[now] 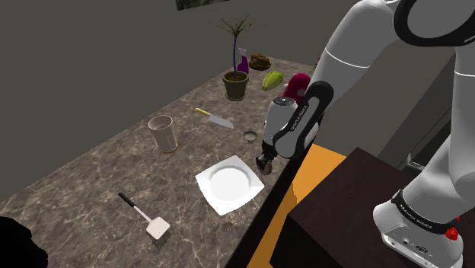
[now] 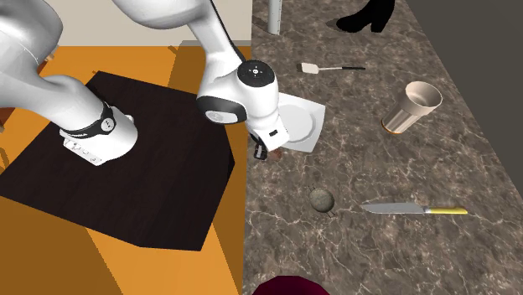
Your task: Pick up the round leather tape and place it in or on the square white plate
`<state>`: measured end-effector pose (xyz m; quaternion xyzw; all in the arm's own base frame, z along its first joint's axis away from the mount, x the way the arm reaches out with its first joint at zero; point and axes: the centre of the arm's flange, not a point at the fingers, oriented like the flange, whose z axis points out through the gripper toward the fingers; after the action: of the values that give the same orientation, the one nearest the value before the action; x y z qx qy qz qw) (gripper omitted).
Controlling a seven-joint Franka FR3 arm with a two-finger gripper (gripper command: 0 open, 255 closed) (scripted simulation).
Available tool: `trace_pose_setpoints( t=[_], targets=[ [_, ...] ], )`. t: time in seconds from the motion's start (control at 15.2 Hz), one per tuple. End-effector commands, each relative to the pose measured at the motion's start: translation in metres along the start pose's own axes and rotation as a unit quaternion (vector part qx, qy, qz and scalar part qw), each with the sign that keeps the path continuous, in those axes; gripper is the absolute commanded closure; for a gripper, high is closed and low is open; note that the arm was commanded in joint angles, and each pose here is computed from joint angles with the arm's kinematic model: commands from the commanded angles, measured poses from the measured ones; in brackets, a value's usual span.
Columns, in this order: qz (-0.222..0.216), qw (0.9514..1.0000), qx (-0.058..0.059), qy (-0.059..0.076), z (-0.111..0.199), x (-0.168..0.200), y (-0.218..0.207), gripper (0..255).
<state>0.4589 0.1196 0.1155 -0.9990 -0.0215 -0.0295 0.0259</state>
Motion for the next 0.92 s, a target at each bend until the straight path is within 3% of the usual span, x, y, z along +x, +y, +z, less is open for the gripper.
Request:
trace_pose_setpoints(
  t=[0.0, 0.4, 0.86],
  targets=[
    [0.0, 1.0, 0.0, 0.0, 0.0, 0.0, 0.0, 255],
    [0.0, 1.0, 0.0, 0.0, 0.0, 0.0, 0.0, 255],
    [0.0, 1.0, 0.0, 0.0, -0.036, 0.002, -0.002, 255]
  ],
)
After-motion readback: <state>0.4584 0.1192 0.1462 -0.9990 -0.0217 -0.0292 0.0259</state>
